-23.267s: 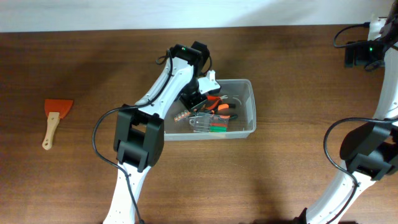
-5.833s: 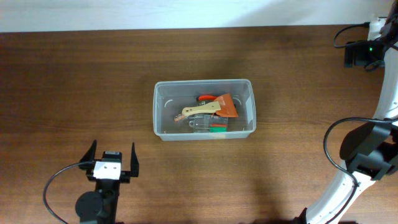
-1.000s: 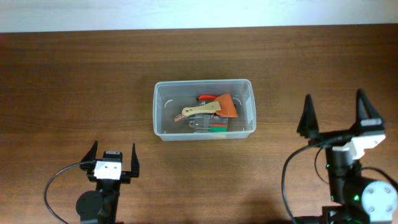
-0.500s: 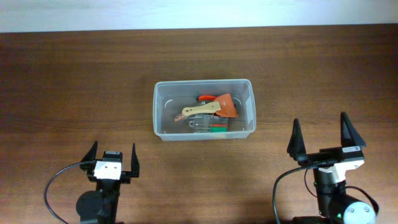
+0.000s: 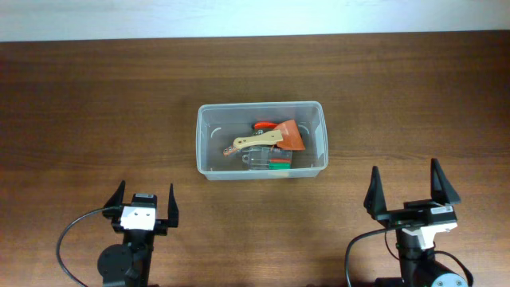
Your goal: Pack container
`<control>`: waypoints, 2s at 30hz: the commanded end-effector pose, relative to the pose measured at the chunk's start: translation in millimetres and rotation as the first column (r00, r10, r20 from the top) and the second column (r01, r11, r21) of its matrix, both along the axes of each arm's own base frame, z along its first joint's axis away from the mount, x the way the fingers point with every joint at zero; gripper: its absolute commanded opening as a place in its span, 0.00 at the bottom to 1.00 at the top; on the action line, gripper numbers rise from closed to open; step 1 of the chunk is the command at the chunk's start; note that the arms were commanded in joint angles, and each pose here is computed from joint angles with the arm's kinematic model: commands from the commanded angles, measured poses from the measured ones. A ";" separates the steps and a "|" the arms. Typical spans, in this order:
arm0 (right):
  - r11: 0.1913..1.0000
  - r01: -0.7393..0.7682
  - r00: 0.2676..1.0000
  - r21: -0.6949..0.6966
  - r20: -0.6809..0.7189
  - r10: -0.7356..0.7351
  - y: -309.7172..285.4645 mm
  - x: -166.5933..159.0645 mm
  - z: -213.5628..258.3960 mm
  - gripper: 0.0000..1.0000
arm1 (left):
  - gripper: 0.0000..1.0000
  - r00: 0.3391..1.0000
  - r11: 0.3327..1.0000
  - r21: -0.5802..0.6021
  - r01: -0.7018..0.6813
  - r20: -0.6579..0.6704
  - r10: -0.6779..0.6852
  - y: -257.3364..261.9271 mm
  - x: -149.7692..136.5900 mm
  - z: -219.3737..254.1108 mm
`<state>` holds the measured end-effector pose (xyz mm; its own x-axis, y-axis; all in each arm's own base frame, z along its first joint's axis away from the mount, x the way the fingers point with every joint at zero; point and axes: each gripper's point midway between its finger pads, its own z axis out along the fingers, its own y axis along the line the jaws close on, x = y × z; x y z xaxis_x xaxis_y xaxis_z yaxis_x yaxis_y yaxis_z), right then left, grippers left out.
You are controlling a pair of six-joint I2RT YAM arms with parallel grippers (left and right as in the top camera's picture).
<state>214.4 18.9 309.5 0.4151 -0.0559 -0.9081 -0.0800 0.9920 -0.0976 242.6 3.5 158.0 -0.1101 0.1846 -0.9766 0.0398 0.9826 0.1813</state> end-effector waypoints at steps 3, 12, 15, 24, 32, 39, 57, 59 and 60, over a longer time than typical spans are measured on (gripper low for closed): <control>0.999 -0.037 0.999 -0.001 -0.027 0.036 6.4 4.1 -15.6 0.99 | 0.99 1.000 1.000 -0.011 -0.010 0.004 0.011 2.0 0.0 -1.2; 0.999 -0.036 0.990 0.003 -0.138 0.036 6.4 20.7 -66.1 0.99 | 0.99 1.000 1.000 -0.012 -0.011 0.004 0.011 2.0 0.0 -1.2; 0.999 -0.035 0.972 0.006 -0.233 0.035 6.2 26.2 -88.8 0.99 | 0.99 1.000 1.000 -0.011 -0.011 0.004 0.011 2.0 0.0 -1.2; 0.999 -0.033 0.897 0.014 -0.441 0.036 6.3 30.4 -142.7 0.99 | 0.99 1.000 1.000 -0.011 -0.010 0.004 0.011 2.0 0.0 -1.2; 1.000 -0.017 0.882 0.014 -0.470 0.021 3.6 30.4 -150.7 0.99 | 0.99 1.000 1.000 -0.011 -0.010 0.004 0.011 2.0 0.0 -1.2; 1.000 -0.017 0.883 0.014 -0.470 0.022 3.6 30.4 -150.5 0.99 | 0.99 1.000 1.000 -0.011 -0.010 0.004 0.011 2.0 0.0 -1.2; 1.000 -0.017 0.883 0.014 -0.470 0.021 3.6 30.4 -150.5 0.99 | 0.99 1.000 1.000 -0.011 -0.011 0.004 0.011 2.0 0.0 -1.2; 1.000 -0.017 0.883 0.014 -0.470 0.021 3.6 30.4 -150.5 0.99 | 0.99 1.000 1.000 -0.011 -0.011 0.004 0.011 2.0 0.0 -1.2; 1.000 -0.017 0.883 0.014 -0.470 0.022 3.6 30.4 -150.5 0.99 | 0.99 1.000 1.000 -0.012 -0.011 0.004 0.011 2.0 0.0 -1.2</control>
<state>245.3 20.3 160.7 -0.0570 -0.0514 -0.9971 -0.1254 0.9911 -0.0439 242.6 3.5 158.0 -0.1101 0.1846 -0.9766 0.0398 0.9826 0.1813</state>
